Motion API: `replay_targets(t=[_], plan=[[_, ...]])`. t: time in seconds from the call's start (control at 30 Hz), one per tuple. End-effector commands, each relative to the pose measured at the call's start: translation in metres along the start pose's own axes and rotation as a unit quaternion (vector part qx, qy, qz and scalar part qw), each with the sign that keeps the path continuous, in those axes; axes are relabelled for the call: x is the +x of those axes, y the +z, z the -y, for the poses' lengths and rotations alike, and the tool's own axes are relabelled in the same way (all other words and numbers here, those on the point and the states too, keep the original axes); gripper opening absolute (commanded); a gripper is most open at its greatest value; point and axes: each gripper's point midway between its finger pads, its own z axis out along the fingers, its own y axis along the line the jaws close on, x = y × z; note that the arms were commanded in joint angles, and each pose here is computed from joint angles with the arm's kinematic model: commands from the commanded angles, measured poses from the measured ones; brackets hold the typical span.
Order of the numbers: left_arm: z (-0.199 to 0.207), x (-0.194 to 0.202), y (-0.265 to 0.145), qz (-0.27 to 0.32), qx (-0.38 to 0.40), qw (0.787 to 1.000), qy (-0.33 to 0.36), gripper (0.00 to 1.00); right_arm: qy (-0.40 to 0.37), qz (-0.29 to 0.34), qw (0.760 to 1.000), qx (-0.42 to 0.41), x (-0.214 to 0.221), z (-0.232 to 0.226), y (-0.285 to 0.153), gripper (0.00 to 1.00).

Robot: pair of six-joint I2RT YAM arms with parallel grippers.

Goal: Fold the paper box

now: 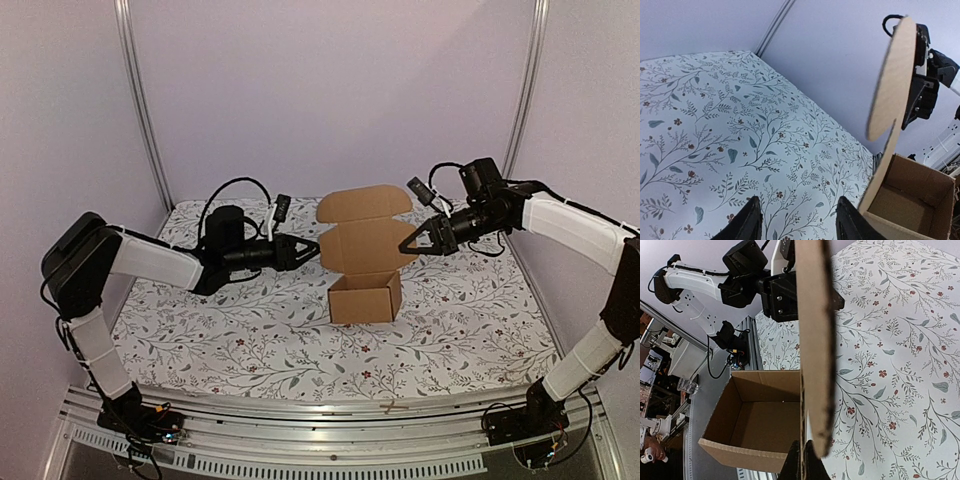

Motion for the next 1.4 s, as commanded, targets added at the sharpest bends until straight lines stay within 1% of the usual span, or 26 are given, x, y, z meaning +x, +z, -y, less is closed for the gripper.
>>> replay_targets(t=[0.0,0.1,0.3,0.5,0.7,0.93,1.03,1.13,1.37], plan=[[0.043,-0.007,0.008,0.004,0.096,0.995,0.034,0.50,0.003,-0.002,1.000,0.008,-0.004,0.005,0.001,0.00],[0.063,-0.004,0.006,0.000,0.138,0.990,0.039,0.50,0.006,-0.005,1.000,0.025,-0.004,0.013,0.002,0.00],[0.085,0.007,0.007,-0.020,0.186,0.982,0.042,0.50,0.016,-0.005,0.998,0.054,-0.008,0.027,0.004,0.00],[0.086,0.011,0.003,-0.023,0.187,0.981,0.036,0.51,0.015,-0.006,0.996,0.088,-0.007,0.036,0.000,0.00],[0.096,0.005,-0.001,-0.010,0.208,0.978,0.031,0.52,0.013,-0.008,0.996,0.090,-0.002,0.035,0.000,0.00],[0.110,0.003,0.009,-0.008,0.243,0.970,0.023,0.53,0.014,-0.006,0.996,0.092,-0.003,0.035,-0.001,0.00],[0.117,0.006,0.014,-0.012,0.255,0.967,0.024,0.54,0.012,-0.007,0.995,0.101,-0.002,0.038,-0.002,0.00],[0.126,0.010,0.017,-0.017,0.270,0.962,0.027,0.59,0.013,-0.009,0.993,0.117,-0.001,0.043,-0.003,0.00],[0.133,0.010,0.015,-0.014,0.271,0.962,0.030,0.61,0.018,-0.014,0.991,0.132,0.002,0.050,-0.002,0.00]])
